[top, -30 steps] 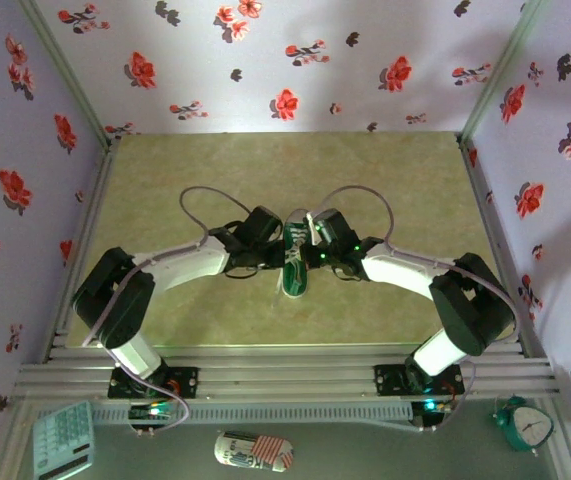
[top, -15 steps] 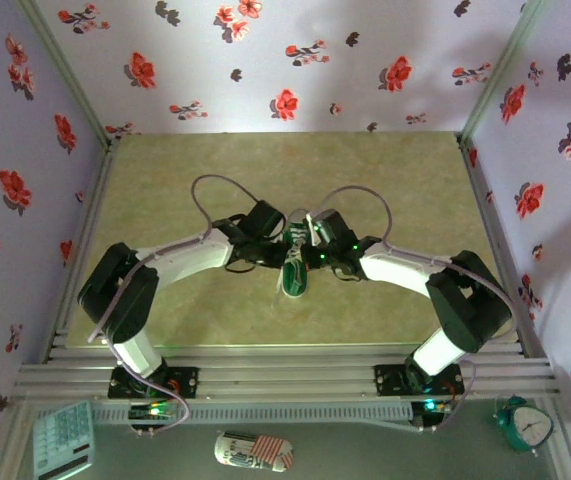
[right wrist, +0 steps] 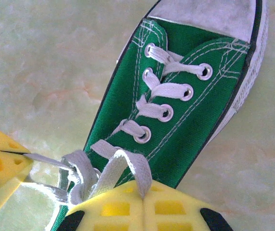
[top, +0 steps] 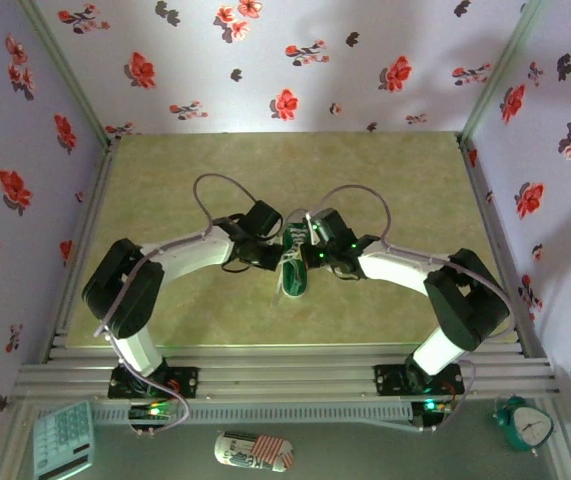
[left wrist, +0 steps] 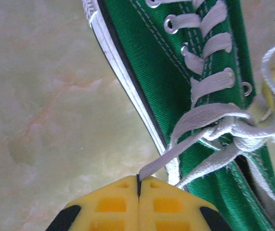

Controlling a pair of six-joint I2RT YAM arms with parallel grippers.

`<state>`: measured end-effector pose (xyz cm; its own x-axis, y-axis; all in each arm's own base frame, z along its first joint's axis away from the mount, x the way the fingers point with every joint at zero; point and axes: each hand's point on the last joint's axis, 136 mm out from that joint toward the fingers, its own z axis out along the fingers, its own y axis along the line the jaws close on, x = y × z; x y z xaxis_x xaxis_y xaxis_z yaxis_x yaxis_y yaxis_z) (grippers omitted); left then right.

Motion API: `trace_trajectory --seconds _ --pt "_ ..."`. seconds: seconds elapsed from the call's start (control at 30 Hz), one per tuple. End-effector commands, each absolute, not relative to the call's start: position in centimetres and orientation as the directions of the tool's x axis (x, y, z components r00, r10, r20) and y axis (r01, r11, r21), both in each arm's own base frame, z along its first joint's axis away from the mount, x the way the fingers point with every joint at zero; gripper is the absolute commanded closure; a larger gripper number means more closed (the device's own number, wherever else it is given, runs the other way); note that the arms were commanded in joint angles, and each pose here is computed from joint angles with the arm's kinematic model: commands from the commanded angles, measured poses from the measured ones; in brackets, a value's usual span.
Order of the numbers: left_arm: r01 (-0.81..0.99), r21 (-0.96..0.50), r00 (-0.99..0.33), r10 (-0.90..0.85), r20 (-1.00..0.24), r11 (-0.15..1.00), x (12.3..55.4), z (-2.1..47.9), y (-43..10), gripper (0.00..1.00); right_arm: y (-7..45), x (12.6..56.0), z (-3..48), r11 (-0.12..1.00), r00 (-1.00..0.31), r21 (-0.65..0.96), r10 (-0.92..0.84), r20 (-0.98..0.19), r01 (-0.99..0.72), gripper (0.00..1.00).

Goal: Tie the shoes

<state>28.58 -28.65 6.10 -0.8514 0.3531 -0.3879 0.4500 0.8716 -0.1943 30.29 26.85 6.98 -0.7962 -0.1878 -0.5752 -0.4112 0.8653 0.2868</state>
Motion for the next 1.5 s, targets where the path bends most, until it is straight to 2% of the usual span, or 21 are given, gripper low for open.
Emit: trace_trajectory --seconds 0.0,0.3,0.53,0.83,0.97,1.0,1.07,1.13,1.23,1.3,1.47 --pt "0.445 -0.157 -0.853 0.364 -0.374 0.882 29.2 5.3 -28.0 1.0 26.7 30.7 7.0 0.876 -0.797 0.266 -0.192 -0.573 -0.402 1.0" --pt "0.4 -0.2 -0.865 0.296 -0.405 0.894 30.1 5.0 -28.8 1.0 26.8 30.7 7.3 0.872 -0.794 0.271 -0.191 -0.577 -0.407 1.0" --pt "0.371 -0.221 -0.868 0.253 -0.427 0.902 30.2 5.6 -28.2 0.75 26.9 30.7 7.5 0.868 -0.792 0.276 -0.192 -0.579 -0.412 1.0" --pt "0.347 -0.237 -0.837 0.185 -0.516 0.908 30.1 9.6 -26.8 0.51 27.1 30.7 7.7 0.863 -0.791 0.285 -0.189 -0.582 -0.416 1.0" --pt "0.356 -0.254 -0.813 0.164 -0.558 0.9 30.0 11.4 -26.4 0.44 27.2 30.6 7.7 0.862 -0.793 0.288 -0.189 -0.58 -0.416 1.0" --pt "0.369 -0.267 -0.808 0.166 -0.565 0.89 29.9 11.7 -26.7 0.45 27.2 30.6 7.7 0.862 -0.792 0.287 -0.19 -0.58 -0.417 1.0" --pt "0.397 -0.296 -0.802 0.172 -0.572 0.869 29.6 12.0 -27.3 0.54 27.2 30.6 7.8 0.86 -0.792 0.292 -0.188 -0.581 -0.418 1.0" --pt "0.425 -0.33 -0.798 0.177 -0.576 0.843 29.3 12.2 -28.2 0.7 27.3 30.6 8.0 0.858 -0.792 0.297 -0.184 -0.582 -0.418 1.0" --pt "0.474 -0.388 -0.796 0.195 -0.573 0.791 28.8 12.3 -29.8 0.88 27.4 30.6 8.1 0.856 -0.79 0.301 -0.182 -0.585 -0.42 1.0" --pt "0.498 -0.418 -0.796 0.21 -0.568 0.759 28.4 12.2 -30.9 0.94 27.4 30.7 8.1 0.856 -0.79 0.301 -0.182 -0.585 -0.42 1.0" --pt "0.497 -0.423 -0.81 0.231 -0.539 0.757 28.3 10.9 -31.7 0.97 27.4 30.6 8.1 0.856 -0.793 0.304 -0.18 -0.582 -0.418 1.0"
